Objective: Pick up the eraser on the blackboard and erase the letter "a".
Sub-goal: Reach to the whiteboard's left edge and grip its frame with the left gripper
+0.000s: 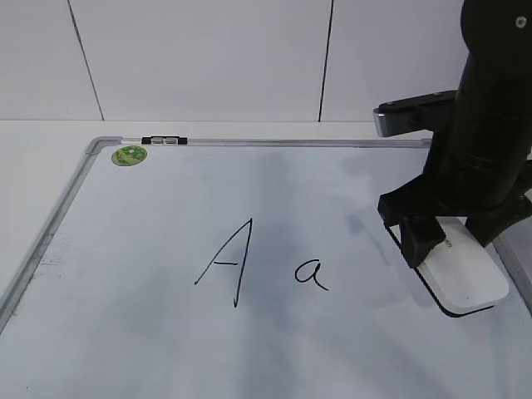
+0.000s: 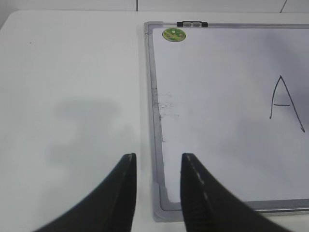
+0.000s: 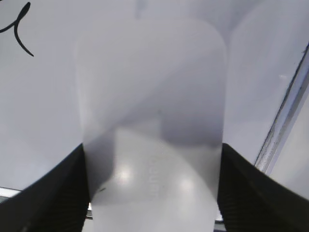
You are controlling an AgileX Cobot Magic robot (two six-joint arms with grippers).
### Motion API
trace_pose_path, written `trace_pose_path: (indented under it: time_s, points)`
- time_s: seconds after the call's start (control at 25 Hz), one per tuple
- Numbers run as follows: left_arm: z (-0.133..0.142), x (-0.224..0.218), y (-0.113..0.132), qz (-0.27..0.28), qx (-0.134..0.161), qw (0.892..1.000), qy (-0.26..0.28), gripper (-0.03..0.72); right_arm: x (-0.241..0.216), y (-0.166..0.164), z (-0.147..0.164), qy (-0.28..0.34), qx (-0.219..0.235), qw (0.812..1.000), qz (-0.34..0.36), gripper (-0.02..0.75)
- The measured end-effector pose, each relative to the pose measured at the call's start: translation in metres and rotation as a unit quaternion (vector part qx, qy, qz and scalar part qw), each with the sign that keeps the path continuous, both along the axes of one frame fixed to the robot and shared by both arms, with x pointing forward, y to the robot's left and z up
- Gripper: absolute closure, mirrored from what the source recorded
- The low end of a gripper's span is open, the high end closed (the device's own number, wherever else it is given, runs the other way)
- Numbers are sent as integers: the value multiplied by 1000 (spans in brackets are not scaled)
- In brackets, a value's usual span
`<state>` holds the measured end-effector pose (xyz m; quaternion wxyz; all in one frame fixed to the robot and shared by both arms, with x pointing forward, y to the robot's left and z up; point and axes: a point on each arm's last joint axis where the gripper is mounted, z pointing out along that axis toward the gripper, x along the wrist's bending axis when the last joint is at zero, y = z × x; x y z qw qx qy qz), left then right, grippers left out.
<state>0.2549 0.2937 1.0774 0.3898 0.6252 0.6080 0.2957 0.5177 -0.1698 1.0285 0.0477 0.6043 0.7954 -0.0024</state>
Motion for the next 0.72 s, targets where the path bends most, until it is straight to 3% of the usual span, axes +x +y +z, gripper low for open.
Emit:
trace_pose_path:
  time_s: [0.44,0.72]
  points:
    - [36,109,-7,3,7,992,129,449,2,0,1,-9,0,1000,2,172]
    - [35,192,-12,4,11,980,199,449,3,1,1,-17,4,1000,3,172]
